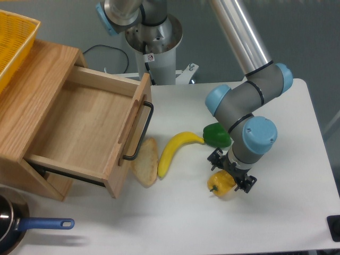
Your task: Pick up the yellow pepper
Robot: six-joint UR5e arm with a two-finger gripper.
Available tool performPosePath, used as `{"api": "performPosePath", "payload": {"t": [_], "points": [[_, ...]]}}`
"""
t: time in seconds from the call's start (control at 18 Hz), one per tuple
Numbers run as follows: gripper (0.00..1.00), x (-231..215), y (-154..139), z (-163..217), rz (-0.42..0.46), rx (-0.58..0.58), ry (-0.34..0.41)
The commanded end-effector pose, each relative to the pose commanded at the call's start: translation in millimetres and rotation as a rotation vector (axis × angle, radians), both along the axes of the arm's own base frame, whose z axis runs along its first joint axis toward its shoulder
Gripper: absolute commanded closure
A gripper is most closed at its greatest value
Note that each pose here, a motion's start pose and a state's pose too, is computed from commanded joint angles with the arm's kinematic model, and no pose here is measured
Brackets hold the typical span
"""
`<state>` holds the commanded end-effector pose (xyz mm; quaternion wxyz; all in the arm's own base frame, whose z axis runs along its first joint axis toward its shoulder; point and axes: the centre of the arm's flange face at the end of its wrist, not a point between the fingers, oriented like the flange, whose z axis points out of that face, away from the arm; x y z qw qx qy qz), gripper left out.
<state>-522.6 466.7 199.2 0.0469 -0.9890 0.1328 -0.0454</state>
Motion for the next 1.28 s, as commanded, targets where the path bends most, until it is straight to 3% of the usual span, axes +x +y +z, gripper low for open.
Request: {"api": "performPosePath", "payload": {"t": [0.17, 0.28, 0.72, 1.06, 1.28], "points": [[0.34, 0.7, 0.6, 1.0, 0.0, -0.001, 0.002], [0.45, 0.7, 0.6, 1.0, 0.0, -0.001, 0.002], [0.55, 1.8, -0.5, 20.7, 0.021, 0.007, 0.026], [0.56, 6.2, -15.8, 55.4, 0.021, -0.085, 0.129], [0.56, 12.6, -18.2, 87.2, 0.014, -0.08, 0.176]]}}
